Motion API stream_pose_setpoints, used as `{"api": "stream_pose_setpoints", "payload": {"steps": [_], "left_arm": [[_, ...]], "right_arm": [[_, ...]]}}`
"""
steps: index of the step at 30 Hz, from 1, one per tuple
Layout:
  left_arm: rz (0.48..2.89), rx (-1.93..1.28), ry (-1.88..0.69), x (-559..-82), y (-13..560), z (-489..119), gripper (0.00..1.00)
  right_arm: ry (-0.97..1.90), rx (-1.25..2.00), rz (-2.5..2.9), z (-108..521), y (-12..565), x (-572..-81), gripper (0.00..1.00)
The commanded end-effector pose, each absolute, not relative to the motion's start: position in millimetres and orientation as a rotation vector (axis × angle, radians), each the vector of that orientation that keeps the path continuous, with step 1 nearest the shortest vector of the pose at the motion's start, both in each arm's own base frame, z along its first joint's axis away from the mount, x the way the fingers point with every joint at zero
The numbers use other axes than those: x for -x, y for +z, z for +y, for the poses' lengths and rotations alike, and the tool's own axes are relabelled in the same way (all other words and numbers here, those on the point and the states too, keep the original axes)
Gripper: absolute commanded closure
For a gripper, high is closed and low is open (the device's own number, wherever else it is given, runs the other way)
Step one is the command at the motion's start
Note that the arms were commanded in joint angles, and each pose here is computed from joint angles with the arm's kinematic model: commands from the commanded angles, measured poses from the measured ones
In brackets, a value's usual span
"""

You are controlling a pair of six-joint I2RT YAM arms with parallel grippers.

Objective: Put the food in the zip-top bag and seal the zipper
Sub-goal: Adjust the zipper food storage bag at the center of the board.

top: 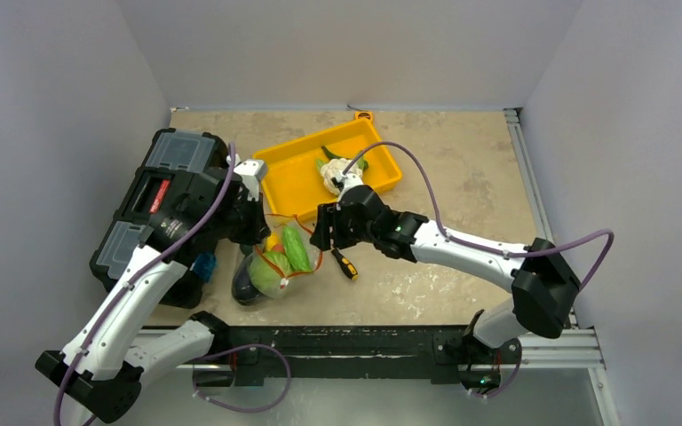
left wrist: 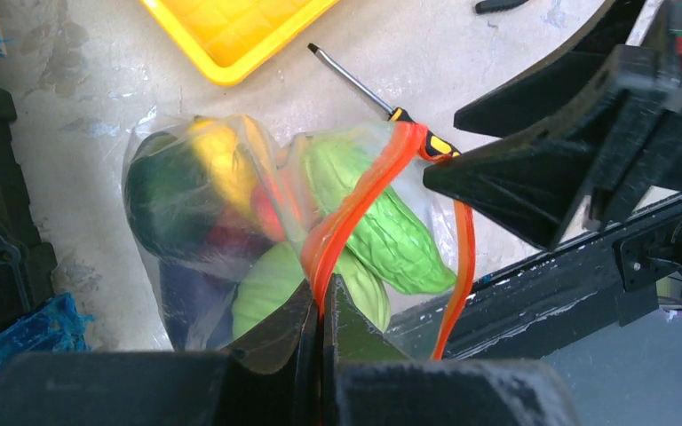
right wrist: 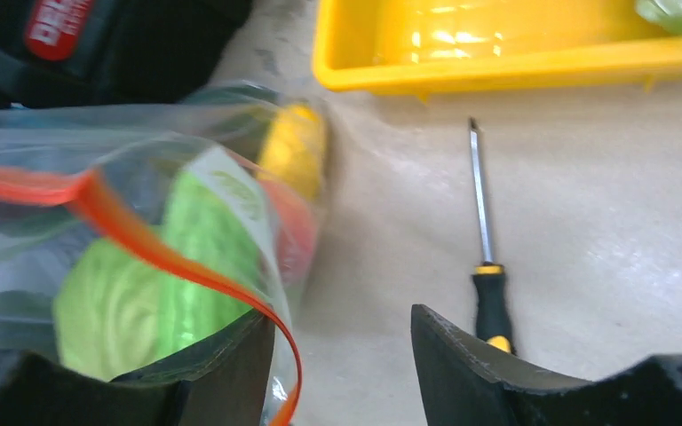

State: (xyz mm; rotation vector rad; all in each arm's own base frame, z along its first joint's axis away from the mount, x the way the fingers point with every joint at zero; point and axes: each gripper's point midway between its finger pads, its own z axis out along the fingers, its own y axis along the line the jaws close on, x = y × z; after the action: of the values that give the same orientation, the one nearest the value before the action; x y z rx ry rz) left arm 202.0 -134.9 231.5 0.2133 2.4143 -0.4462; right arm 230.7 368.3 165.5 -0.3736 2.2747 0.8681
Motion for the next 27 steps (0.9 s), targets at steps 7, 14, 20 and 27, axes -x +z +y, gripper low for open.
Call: {"api": "stream_pose_setpoints", "payload": {"steps": [7, 14, 20, 27], "left_arm": [[2.340, -0.196, -0.468, -210.0, 247.9, -138.3, 1.00], [2.335, -0.184, -0.523, -209.0, 252.3, -145.5, 1.00], [2.268, -0.171, -0.768, -187.2, 297.2, -166.7, 1.00], [2.273, -0.029, -0.990, -182.1, 269.3, -190.3, 1.00]], "right_arm": [[1.077, 0.470, 2.251, 375.8, 154.3, -201.8, 0.55], [1.272, 0.553, 2.138, 397.9, 193.8, -187.2, 1.00], [1.404, 0.605, 1.973, 405.8, 284.8, -173.6, 1.00], [1.583, 0.569, 2.020, 423.3, 285.4, -161.7, 1.00]]}}
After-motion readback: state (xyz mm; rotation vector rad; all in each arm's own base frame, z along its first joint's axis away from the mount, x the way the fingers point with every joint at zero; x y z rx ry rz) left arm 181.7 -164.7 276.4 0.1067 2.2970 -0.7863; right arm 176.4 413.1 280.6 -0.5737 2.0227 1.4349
